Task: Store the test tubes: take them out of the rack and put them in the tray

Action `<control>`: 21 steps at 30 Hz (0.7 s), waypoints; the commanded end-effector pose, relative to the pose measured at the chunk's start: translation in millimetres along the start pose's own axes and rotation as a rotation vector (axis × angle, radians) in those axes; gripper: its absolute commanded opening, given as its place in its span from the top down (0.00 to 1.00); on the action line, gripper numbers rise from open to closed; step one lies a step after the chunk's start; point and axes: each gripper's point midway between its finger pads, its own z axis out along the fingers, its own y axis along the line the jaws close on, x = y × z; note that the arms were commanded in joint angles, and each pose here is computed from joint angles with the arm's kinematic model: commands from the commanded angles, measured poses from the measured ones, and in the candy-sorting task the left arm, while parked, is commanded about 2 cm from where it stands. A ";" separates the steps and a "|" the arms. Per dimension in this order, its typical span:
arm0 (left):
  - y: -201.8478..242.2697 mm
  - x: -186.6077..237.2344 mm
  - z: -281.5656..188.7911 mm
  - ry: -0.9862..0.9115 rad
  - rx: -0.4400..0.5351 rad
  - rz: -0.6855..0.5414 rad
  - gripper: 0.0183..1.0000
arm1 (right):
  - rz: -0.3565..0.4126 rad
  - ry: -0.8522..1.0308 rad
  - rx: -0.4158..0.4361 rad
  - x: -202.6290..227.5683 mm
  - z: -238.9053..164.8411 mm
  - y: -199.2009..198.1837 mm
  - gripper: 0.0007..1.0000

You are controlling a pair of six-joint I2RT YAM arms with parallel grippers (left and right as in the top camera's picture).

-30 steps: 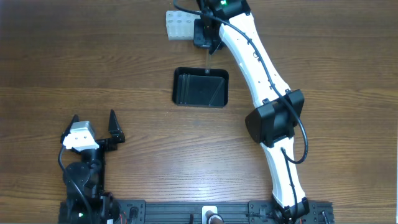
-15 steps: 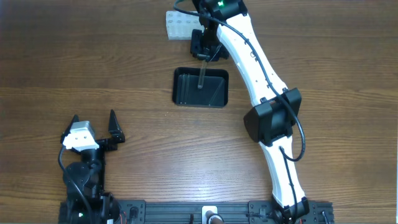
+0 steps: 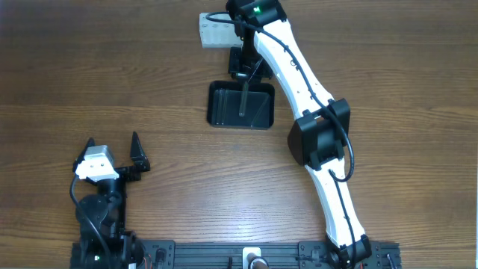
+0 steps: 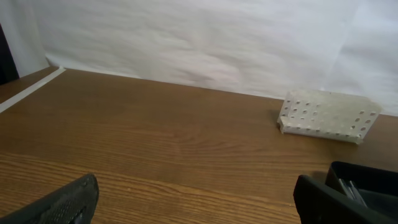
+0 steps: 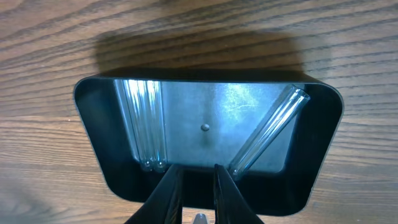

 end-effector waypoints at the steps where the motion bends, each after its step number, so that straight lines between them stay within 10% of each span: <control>1: -0.8 0.7 0.0 -0.002 0.007 0.018 0.00 | 0.008 0.023 0.050 1.2 17.7 -5.8 0.96; 21: -0.8 0.7 0.0 -0.002 0.007 0.018 0.00 | 0.017 0.077 0.091 -2.3 62.7 -13.0 0.95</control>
